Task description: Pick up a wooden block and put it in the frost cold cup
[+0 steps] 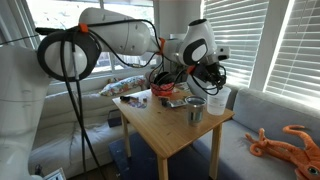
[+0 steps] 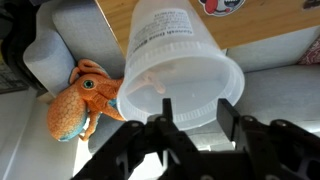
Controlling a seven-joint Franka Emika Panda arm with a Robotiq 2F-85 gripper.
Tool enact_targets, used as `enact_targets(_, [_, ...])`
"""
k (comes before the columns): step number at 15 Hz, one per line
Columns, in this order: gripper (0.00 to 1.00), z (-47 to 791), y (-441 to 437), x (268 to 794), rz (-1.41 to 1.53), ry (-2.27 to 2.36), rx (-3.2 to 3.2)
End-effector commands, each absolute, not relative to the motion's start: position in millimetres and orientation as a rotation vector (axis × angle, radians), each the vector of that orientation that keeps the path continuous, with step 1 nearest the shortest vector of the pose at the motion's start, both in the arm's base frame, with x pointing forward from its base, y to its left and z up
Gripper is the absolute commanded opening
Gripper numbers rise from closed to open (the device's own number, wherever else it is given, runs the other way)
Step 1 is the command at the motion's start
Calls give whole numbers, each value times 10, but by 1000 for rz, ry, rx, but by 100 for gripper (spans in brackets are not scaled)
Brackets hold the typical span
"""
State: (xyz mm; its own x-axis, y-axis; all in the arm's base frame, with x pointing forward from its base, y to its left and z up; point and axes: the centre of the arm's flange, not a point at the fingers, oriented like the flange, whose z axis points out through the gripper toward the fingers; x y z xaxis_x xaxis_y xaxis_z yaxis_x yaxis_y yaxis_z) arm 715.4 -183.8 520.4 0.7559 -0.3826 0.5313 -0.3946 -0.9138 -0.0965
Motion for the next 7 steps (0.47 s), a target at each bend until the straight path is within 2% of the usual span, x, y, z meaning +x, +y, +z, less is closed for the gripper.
enact_targets(1, [83,5330,-1911,7196,882,-653,2930])
enact_targets(4, [100,5727,-1693,6868,1004,-486,2958])
enact_targets(5, [100,5844,-1580,6749,1039,-389,2968])
enact_targets(6, [93,5595,-1754,7094,980,-512,2923])
enact_targets(7, [99,5743,-1669,7042,1010,-454,2930])
